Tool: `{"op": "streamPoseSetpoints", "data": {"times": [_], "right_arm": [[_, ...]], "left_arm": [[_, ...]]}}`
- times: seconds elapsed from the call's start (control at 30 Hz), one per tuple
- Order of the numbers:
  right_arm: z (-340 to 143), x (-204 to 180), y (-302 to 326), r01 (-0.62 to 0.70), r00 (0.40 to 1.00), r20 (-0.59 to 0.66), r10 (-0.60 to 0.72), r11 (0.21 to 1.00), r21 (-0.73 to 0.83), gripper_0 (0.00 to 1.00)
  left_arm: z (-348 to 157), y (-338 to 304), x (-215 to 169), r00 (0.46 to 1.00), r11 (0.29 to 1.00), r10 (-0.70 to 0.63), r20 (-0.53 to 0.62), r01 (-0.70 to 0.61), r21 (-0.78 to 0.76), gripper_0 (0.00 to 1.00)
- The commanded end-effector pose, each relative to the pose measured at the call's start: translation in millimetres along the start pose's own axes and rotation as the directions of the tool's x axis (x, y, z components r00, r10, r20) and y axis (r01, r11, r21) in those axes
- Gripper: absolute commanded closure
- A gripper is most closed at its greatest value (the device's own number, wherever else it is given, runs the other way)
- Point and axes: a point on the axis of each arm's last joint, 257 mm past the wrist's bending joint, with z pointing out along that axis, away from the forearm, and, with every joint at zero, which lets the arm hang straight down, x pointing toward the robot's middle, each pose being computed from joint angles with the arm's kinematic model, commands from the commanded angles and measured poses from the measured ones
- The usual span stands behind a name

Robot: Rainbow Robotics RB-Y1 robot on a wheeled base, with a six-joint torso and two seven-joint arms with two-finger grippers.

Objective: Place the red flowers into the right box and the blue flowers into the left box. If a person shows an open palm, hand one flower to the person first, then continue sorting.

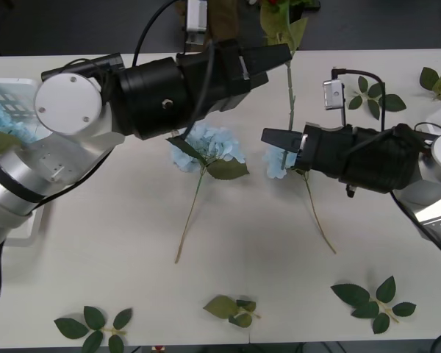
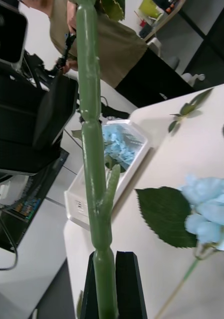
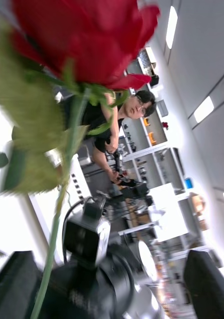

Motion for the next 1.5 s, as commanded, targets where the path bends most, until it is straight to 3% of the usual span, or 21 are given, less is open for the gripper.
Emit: {"op": "streamPoseSetpoints", "data": {"times": [0.03,0.27,0.5,0.7,0.73,0.87,1.03,1.5], "right_arm": [[-39.9,-48.9,-1.9,0.057,0.998,-0.034,-0.055,0.996,0.062,1.0],[-119.5,-71.3,-28.2,0.031,0.987,-0.162,0.011,0.967,0.255,1.0],[-212.8,-77.8,-43.4,0.046,0.949,-0.299,0.099,0.895,0.443,1.0],[-317.4,-69.6,-71.8,0.159,0.887,-0.428,0.174,0.755,0.637,1.0],[-343.9,-66.4,-82.0,0.203,0.871,-0.455,0.183,0.711,0.673,1.0],[-408.1,-48.7,-115.7,0.284,0.847,-0.488,0.213,0.595,0.752,1.0],[-477.0,-31.4,-156.3,0.397,0.829,-0.516,0.213,0.425,0.813,1.0],[-534.7,30.0,-217.8,0.384,0.879,-0.427,0.214,0.214,0.898,1.0]], "left_arm": [[-65.1,64.5,8.3,0.996,0.978,0.031,-0.084,-0.047,-0.203,0.0],[-163.9,141.6,24.6,0.965,0.892,-0.066,-0.253,-0.056,-0.448,0.0],[-247.2,187.0,12.5,0.919,0.778,-0.142,-0.369,-0.126,-0.615,0.0],[-301.6,186.6,6.6,0.851,0.631,-0.33,-0.408,-0.123,-0.766,0.0],[-311.7,179.0,4.3,0.836,0.576,-0.394,-0.381,-0.098,-0.811,0.0],[-310.0,165.7,11.2,0.812,0.469,-0.479,-0.334,-0.084,-0.879,0.0],[-281.6,162.9,13.7,0.852,0.359,-0.444,-0.277,-0.114,-0.926,0.0],[-166.9,192.5,55.9,0.902,0.253,-0.399,-0.165,-0.065,-0.965,0.0]]}}
